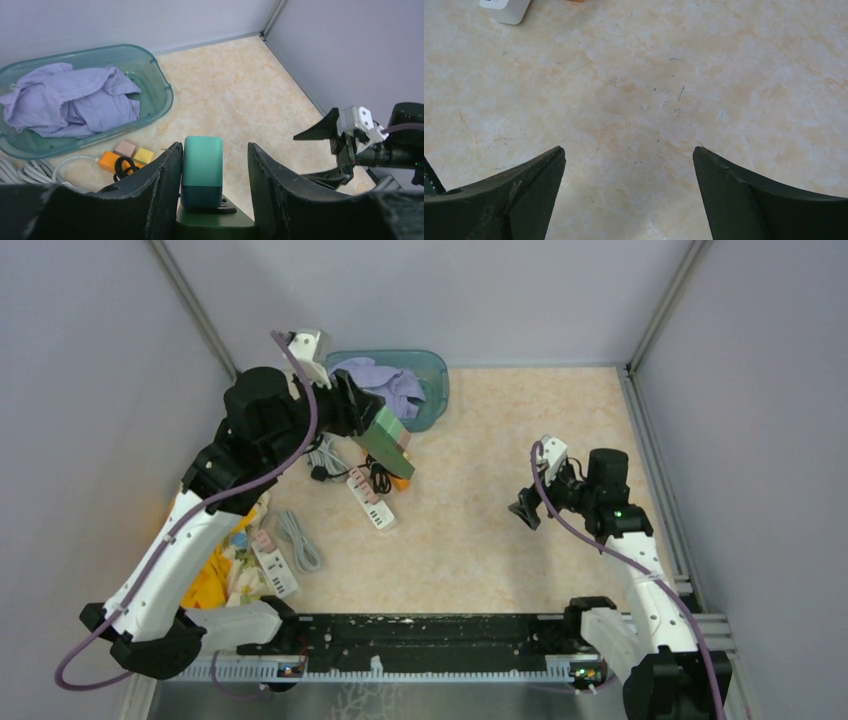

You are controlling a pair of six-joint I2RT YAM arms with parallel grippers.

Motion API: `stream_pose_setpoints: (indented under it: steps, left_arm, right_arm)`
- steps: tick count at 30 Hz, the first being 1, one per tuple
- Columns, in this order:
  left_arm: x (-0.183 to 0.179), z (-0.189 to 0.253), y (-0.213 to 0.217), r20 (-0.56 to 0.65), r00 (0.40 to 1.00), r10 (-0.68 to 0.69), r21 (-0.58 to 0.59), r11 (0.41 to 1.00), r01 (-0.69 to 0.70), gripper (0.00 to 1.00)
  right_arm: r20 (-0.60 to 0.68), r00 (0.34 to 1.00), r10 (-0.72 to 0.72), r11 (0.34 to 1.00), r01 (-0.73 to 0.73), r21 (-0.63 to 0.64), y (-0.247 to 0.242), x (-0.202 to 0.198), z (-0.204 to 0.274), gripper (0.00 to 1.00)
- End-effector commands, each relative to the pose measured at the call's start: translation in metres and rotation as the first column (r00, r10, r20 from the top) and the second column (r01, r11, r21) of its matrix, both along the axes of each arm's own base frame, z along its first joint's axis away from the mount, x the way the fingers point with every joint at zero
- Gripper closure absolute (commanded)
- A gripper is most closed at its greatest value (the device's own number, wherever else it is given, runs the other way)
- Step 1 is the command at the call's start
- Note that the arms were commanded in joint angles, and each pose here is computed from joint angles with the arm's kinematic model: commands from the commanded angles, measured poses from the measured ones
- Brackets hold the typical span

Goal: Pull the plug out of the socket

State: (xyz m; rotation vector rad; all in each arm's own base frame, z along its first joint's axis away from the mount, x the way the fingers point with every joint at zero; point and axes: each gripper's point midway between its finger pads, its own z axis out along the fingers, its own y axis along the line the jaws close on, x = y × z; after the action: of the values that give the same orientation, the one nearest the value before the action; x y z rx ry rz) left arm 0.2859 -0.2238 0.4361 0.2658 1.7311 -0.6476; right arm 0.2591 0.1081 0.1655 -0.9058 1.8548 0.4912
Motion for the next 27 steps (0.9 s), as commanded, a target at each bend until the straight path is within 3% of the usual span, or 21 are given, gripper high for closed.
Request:
stream_pose_setpoints:
  steps: [1, 8, 19, 24, 25, 27]
  left_arm:
    - [-0.019, 0.004, -0.025, 0.017, 0.99, -0.139, -0.121, 0.983, 0.14, 1.0]
    - [-0.03, -0.098, -0.064, -0.176, 0.94, -0.293, -0.2, 0.945, 0.257, 1.0]
    - [-0.044, -0.159, -0.087, -0.063, 0.936, -0.347, -0.17, 0.928, 0.332, 1.0]
    - [-0.052, -0.193, -0.067, -0.122, 0.946, -0.301, -0.119, 0.951, 0.287, 1.0]
    - [-0.055, -0.2, -0.063, -0.152, 0.945, -0.291, -0.109, 0.955, 0.276, 0.96]
    - [-0.06, -0.214, -0.057, -0.226, 0.937, -0.265, -0.097, 0.964, 0.249, 0.77]
  right_arm:
    - [0.074, 0.997, 0.002, 1.0, -0.001, -0.007, -0.002, 0.007, 0.013, 0.01]
    - [0.071, 0.997, 0.003, 1.0, -0.002, -0.006, -0.002, 0.007, 0.012, 0.01]
    - [0.073, 0.997, 0.007, 1.0, -0.007, -0.005, -0.002, 0.005, 0.012, 0.01]
    - [0.065, 0.998, 0.024, 1.0, -0.024, 0.007, 0.002, 0.003, 0.011, 0.01]
    - [0.065, 0.998, 0.026, 1.0, -0.026, 0.008, 0.002, 0.003, 0.011, 0.01]
    - [0.063, 0.998, 0.028, 1.0, -0.028, 0.01, 0.002, 0.003, 0.011, 0.01]
